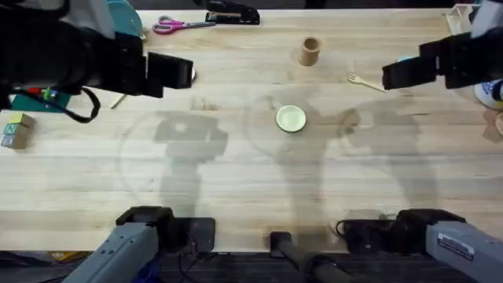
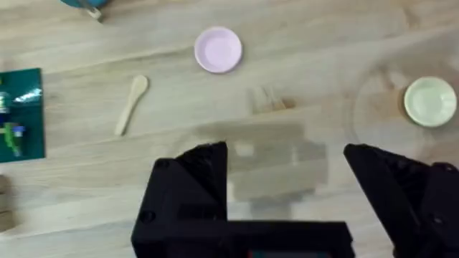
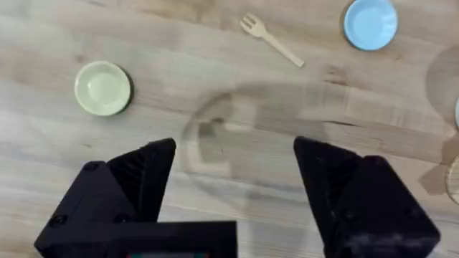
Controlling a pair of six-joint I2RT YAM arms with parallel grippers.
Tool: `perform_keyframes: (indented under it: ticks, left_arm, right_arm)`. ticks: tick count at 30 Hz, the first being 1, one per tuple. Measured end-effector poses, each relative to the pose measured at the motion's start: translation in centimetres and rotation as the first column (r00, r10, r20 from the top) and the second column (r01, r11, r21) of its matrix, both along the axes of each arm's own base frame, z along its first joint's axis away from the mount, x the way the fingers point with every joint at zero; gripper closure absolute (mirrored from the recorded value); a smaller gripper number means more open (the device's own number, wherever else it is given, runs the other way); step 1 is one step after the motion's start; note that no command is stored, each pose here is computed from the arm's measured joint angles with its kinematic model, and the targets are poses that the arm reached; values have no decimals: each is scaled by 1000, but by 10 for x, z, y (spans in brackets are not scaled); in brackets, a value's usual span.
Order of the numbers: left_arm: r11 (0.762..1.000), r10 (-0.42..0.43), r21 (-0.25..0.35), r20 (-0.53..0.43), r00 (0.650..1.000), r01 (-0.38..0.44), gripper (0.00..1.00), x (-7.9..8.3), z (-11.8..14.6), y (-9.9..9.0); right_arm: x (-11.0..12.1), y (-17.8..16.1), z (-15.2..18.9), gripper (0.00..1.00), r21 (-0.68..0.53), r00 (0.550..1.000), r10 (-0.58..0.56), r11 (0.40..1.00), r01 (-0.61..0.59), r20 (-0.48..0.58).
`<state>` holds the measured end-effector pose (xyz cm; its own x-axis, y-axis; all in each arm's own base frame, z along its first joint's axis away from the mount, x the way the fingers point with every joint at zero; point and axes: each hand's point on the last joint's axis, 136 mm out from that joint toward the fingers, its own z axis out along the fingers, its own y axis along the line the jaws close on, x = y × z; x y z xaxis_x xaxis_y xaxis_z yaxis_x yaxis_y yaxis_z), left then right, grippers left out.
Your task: Pick up a utensil and set it on the pink plate, then put the other utensil in the container.
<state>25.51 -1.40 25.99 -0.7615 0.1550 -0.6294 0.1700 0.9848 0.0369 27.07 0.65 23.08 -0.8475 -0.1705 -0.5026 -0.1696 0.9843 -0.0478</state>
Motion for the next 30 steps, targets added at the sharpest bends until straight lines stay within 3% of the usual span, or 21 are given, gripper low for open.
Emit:
perform_keyframes:
  ticks: [1, 4, 12, 20, 21, 22, 24, 30]
  left_arm:
    - [1000, -16, -7, -50, 999, 16, 8, 3, -11, -3]
    - [1000, -25, -10, -82, 996, 24, 7, 7, -19, -4]
    - [1000, -24, -17, -102, 994, 23, 10, 9, -23, -1]
    - [992, 114, -42, -117, 987, -119, 10, 10, -27, 45]
    - [989, 136, -43, -120, 983, -142, 10, 12, -29, 53]
    - [977, 201, -47, -137, 970, -209, 9, 16, -36, 76]
    - [969, 234, -42, -149, 961, -243, 10, 20, -43, 93]
    - [968, 250, 3, -150, 957, -252, 10, 37, -61, 131]
  right_arm:
    - [6, 0, -7, 3, -5, 1000, 10, 1000, -10, -30]
    - [9, 0, -11, 3, -7, 999, 13, 1000, -13, -47]
    - [9, 0, -11, 4, -8, 999, 16, 1000, -16, -43]
    - [10, 0, -10, 4, -8, 999, 16, 1000, -16, -38]
    - [11, 0, -10, 4, -8, 999, 16, 1000, -16, -34]
    - [14, 0, -8, 4, -8, 1000, 16, 1000, -16, -22]
    - [14, 0, -8, 4, -8, 1000, 16, 1000, -16, -21]
    - [14, 0, -8, 4, -9, 1000, 16, 1000, -16, -21]
